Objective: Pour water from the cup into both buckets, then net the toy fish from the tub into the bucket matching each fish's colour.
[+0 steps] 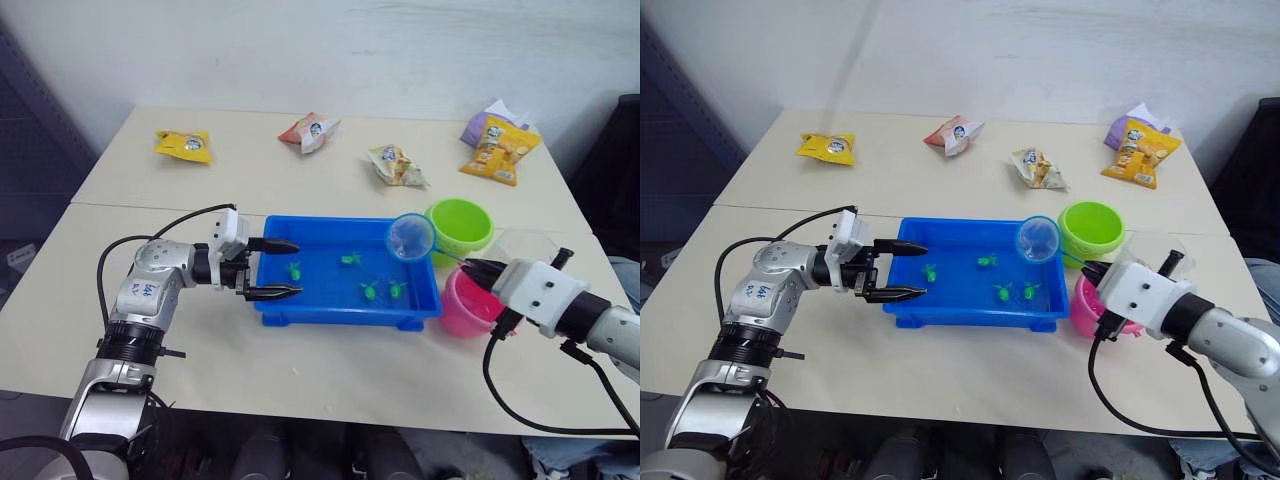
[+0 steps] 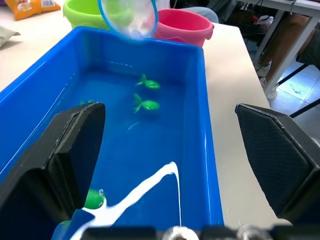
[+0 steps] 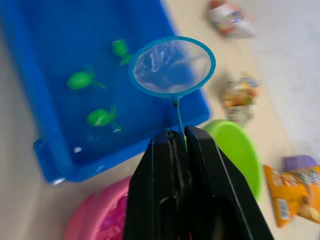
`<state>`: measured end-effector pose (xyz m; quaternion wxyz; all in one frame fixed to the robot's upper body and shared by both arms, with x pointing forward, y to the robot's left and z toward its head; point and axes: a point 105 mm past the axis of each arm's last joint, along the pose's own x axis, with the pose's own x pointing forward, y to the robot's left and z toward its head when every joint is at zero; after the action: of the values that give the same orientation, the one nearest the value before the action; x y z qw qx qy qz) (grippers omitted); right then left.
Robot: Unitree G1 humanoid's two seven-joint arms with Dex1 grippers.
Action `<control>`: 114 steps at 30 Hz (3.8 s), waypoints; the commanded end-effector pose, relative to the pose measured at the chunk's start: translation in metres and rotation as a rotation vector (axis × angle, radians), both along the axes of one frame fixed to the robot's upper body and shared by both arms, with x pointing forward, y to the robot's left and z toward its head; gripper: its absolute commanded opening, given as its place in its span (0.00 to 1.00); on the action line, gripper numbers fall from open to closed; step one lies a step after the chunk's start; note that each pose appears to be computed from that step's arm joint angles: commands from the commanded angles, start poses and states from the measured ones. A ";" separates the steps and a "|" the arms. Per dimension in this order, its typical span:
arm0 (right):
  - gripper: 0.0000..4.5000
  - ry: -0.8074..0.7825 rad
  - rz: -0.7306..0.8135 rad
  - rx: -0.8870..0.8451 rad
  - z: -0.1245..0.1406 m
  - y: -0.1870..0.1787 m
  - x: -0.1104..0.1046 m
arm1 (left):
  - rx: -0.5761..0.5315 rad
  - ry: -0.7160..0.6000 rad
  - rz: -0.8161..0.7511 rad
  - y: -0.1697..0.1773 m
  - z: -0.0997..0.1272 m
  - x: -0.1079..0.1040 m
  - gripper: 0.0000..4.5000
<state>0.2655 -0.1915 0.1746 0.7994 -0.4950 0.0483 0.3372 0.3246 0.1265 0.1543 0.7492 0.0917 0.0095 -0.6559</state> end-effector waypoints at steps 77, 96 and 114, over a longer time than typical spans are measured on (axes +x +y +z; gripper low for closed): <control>0.00 0.491 -0.202 0.129 -0.013 0.016 0.017 | -0.022 -0.062 0.017 -0.001 0.007 -0.010 0.99; 0.00 0.508 -0.210 0.219 -0.009 0.011 0.016 | -0.023 -0.063 0.020 -0.006 0.013 -0.008 0.99; 0.00 0.530 -0.207 0.422 0.000 0.008 0.009 | -0.019 -0.058 0.022 -0.002 0.010 -0.011 0.99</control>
<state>0.2789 -0.1821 0.1608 0.8686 -0.2016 0.2551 0.3740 0.3159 0.1204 0.1524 0.7568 0.0924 0.0062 -0.6470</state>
